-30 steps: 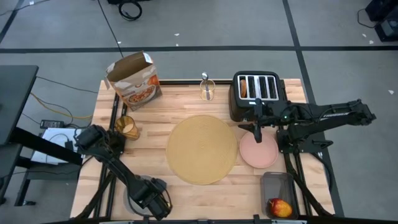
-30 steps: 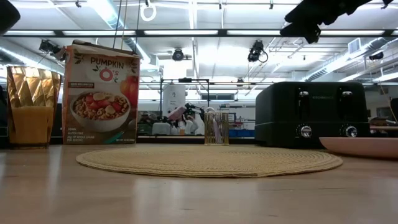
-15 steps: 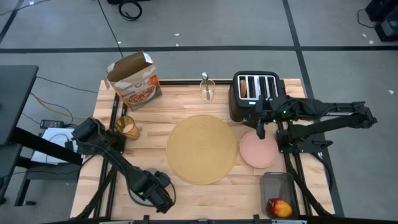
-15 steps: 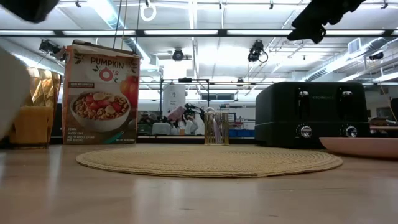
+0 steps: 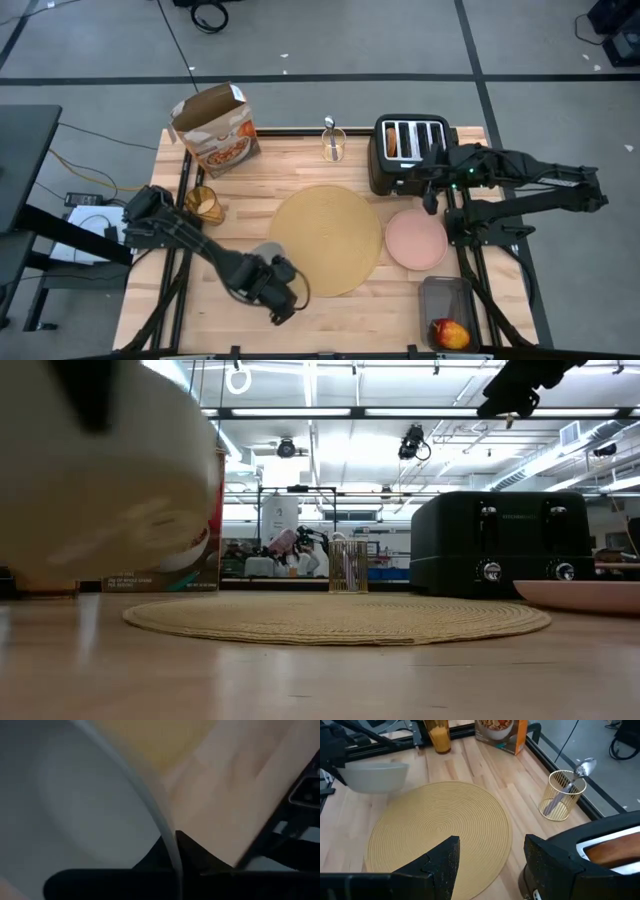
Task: Arrange a breakfast setting
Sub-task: Put the gray bowl on the table mat
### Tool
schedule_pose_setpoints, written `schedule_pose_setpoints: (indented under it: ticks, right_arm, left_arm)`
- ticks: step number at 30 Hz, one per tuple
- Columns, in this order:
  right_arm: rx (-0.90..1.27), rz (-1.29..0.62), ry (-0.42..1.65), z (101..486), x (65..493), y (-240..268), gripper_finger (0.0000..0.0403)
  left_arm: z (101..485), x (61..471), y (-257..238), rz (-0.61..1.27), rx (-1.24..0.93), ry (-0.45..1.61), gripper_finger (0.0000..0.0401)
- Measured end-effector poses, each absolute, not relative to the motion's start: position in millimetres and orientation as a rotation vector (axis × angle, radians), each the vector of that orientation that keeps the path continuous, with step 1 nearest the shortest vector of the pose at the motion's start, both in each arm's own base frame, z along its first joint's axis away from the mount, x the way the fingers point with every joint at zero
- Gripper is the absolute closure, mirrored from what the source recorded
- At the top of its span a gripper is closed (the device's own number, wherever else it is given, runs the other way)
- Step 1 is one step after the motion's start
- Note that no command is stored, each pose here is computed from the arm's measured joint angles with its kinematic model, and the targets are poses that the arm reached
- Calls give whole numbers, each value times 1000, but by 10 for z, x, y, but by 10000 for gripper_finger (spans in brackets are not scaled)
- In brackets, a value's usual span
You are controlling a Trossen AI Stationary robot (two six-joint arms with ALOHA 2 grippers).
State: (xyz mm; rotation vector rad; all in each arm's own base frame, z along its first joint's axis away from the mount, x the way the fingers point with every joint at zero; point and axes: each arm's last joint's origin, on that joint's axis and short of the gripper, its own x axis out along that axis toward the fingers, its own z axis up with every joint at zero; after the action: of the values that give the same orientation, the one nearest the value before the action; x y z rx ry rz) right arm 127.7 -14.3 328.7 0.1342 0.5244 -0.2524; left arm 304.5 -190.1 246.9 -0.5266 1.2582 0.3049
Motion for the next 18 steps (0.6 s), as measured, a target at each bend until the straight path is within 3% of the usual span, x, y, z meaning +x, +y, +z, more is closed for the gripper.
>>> schedule_pose_setpoints:
  ticks: [6,18]
  right_arm:
    - [148,-264,574,3290,1232,-142,175]
    - [144,-437,601,3651,968,-214,175]
  left_arm:
    - [2513,3238,-1617,189,-335,1231,394]
    - [2423,3547,-1150,25,-25,1201,394]
